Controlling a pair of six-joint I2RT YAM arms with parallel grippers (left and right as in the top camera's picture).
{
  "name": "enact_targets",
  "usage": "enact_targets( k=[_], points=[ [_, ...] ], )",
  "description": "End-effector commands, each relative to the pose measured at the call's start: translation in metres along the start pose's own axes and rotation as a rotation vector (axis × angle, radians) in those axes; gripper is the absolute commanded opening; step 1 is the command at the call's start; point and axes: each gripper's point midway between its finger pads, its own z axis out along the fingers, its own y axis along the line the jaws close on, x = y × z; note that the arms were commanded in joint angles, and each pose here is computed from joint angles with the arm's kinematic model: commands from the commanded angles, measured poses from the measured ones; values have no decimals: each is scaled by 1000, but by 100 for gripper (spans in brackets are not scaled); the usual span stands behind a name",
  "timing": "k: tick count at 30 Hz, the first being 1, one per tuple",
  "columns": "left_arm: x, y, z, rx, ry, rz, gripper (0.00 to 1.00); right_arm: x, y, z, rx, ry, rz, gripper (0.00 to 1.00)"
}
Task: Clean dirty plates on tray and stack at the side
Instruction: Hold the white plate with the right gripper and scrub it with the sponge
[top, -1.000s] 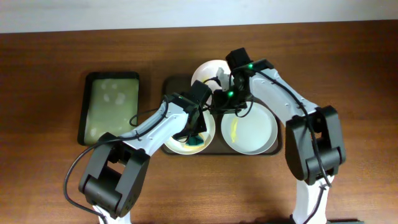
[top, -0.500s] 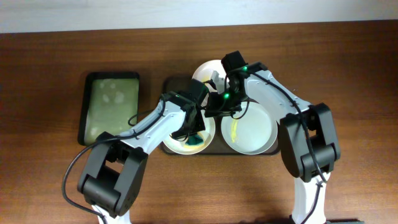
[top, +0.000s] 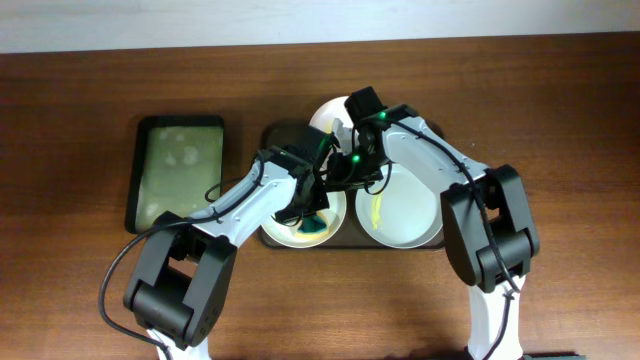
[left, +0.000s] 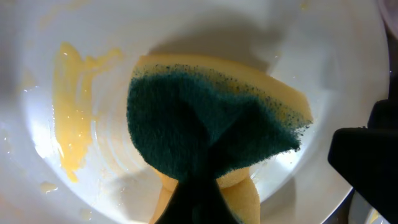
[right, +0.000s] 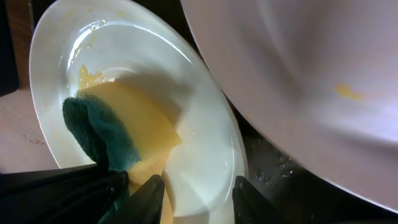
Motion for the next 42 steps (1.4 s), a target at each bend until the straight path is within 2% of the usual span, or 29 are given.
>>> enact_targets(
  k=[1, 11, 13, 21, 26, 27, 29, 30, 38, 42],
  points=[
    [0, 9, 9, -33, 15, -18, 0, -5, -6, -2, 37, -13, -18, 38],
    [0, 10, 10, -34, 17, -18, 0, -9, -1, -23, 76, -2, -37, 39],
    [0, 10, 10, -34, 17, -18, 0, -4, -15, -19, 137, 12, -22, 38],
    [0, 10, 10, -33, 17, -18, 0, 8, -23, 5, 106, 28, -15, 38],
    [0, 10, 10, -33, 17, -18, 0, 17, -25, 19, 75, 32, -14, 31],
    [0, 10, 10, -33, 17, -18, 0, 17, -27, 22, 76, 29, -3, 28],
    [0, 9, 10, -33, 16, -18, 0, 18, -28, 23, 76, 28, 11, 10],
    [0, 9, 10, -32, 16, -18, 0, 18, -28, 23, 75, 27, 11, 8],
    [-5, 4, 11, -12, -2, -17, 0, 18, -28, 23, 76, 25, 10, 4],
    [-7, 16, 17, -78, -20, 7, 0, 16, -28, 23, 75, 20, 7, 4]
  ],
)
